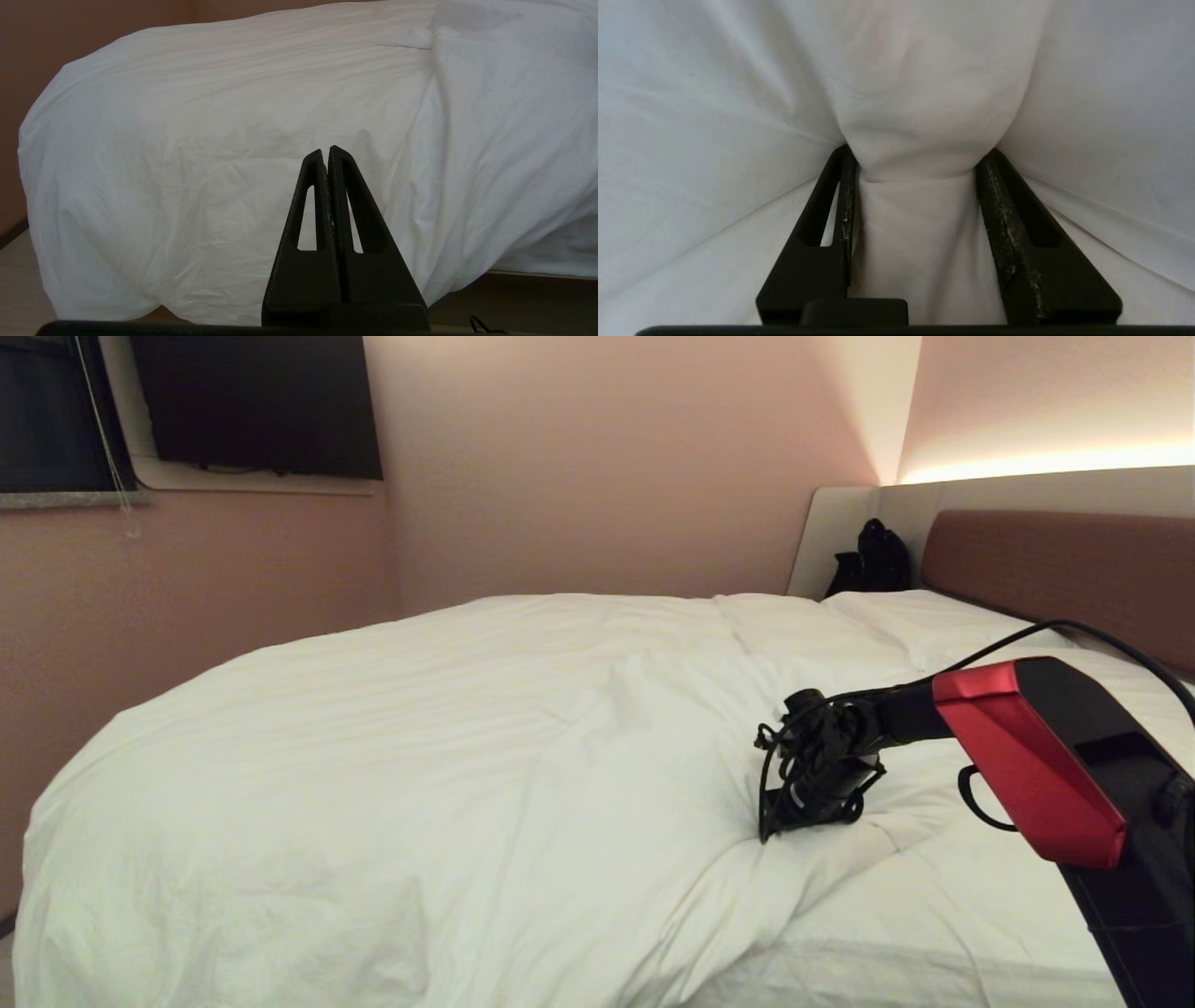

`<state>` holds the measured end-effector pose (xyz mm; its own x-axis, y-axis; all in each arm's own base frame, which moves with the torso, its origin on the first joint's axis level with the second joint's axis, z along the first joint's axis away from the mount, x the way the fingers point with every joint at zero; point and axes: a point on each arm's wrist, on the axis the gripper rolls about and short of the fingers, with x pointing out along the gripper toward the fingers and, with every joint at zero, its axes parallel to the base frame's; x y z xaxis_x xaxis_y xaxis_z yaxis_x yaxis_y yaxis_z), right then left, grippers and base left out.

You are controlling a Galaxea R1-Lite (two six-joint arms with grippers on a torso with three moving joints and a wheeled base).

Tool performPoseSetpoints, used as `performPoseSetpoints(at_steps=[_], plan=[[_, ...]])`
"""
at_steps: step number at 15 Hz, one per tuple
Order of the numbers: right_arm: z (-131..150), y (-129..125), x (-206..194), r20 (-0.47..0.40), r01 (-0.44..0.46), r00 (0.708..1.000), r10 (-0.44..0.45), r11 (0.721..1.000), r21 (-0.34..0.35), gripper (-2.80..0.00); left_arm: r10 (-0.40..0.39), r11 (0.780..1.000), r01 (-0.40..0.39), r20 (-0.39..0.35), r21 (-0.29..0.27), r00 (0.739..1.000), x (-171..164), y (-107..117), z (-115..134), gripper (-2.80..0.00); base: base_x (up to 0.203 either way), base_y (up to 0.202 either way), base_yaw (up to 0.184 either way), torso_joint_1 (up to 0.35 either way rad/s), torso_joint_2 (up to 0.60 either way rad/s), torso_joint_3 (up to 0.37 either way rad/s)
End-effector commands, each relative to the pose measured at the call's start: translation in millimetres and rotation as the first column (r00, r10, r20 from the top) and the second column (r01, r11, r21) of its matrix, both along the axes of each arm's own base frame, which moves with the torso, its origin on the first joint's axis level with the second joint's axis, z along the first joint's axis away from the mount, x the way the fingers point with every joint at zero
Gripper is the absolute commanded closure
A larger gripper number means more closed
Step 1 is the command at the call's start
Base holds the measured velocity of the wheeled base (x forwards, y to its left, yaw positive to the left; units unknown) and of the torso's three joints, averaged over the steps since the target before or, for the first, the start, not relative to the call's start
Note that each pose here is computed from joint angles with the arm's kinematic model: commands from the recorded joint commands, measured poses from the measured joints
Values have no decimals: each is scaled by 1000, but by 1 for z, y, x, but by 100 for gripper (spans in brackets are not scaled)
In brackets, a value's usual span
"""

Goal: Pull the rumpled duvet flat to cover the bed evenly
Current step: Flatten the corners of the folded blanket

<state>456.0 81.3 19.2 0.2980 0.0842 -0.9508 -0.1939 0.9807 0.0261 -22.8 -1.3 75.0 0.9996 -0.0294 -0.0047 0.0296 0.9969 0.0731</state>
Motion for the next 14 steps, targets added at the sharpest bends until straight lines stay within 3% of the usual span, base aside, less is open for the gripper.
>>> performPoseSetpoints(at_steps=[1, 9, 14], plan=[[-2, 0, 0, -7, -1, 1000, 1, 1000, 0, 0, 0, 1000, 0, -1, 0, 1000, 0, 0, 0, 0, 0, 0, 0, 0, 0, 0], [26, 0, -1, 52, 5, 999, -6, 1000, 23, 0, 0, 1000, 0, -1, 0, 1000, 0, 0, 0, 0, 0, 0, 0, 0, 0, 0], [70, -1, -13, 119, 6, 993, -15, 997, 74, 0, 0, 1000, 0, -1, 0, 1000, 0, 0, 0, 0, 0, 0, 0, 0, 0, 0]])
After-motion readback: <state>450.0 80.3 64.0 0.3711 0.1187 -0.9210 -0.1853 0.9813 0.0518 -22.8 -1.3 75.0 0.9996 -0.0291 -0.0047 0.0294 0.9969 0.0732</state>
